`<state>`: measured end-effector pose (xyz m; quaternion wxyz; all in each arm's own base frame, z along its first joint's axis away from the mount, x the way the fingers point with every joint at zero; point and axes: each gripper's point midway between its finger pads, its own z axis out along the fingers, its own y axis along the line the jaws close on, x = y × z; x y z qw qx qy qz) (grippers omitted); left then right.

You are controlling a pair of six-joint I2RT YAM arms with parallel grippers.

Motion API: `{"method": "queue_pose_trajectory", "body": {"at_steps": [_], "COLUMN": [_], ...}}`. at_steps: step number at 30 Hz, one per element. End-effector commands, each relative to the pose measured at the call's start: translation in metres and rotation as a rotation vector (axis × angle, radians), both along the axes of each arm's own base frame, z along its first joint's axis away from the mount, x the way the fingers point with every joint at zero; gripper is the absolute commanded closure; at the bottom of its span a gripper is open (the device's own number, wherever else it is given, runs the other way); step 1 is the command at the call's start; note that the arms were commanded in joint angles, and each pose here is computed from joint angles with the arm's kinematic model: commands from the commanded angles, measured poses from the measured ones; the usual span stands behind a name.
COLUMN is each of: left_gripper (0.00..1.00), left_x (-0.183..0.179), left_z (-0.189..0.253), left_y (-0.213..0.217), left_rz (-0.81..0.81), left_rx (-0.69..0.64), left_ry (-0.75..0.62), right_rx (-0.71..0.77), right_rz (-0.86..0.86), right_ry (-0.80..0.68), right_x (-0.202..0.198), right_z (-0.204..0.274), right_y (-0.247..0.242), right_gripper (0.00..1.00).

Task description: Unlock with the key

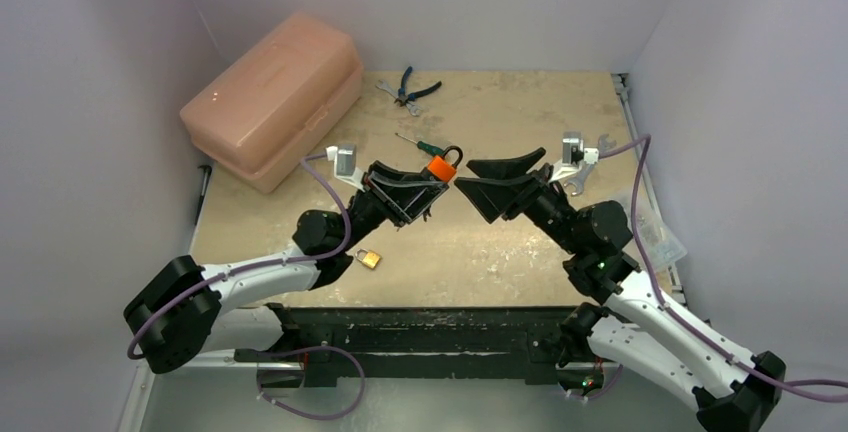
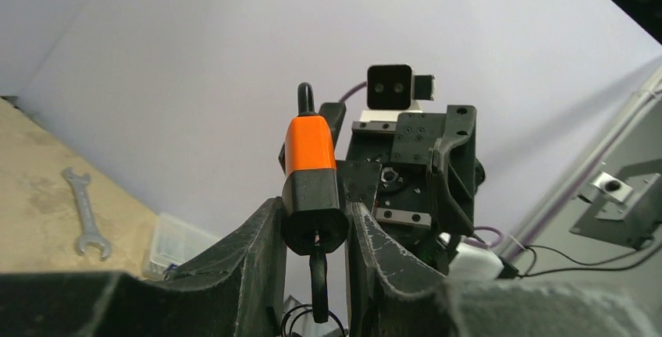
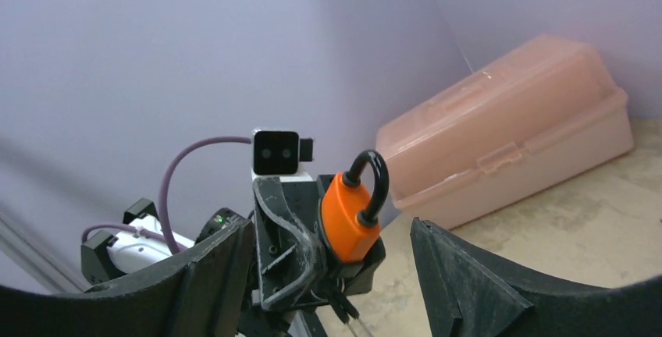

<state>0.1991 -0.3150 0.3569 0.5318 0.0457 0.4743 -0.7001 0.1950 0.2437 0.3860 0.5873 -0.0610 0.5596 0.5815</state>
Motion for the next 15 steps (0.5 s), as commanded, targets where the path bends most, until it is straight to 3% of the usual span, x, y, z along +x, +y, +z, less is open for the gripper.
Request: {"method": "queue_pose_trajectory", "body": {"at_steps": [1,8,15], "left_gripper": [1.0,1.0,1.0], "left_x": [-0.032,-0.039,-0.044], "left_z": [0.054,0.058,0.055], "left_y": [0.012,0.011,0.007], "left_rz": [-0.116,-0.162,-0.207], "left_rx": [-0.142,-0.169,-0.172], "left_ry": [-0.139,-0.159,-0.168], "right_rx": [0.052,0.041,0.065], "right_rz": [0.078,0.103,0.112], "right_ry": [-0.124,-0.107,-0.114], "right_x": [-0.017,-0.014,-0.017], "right_z": [0.033,0.031,0.037], "right_y": [0.004,0.011,0.01], "right_gripper": [0.21,0.24,0.36]}}
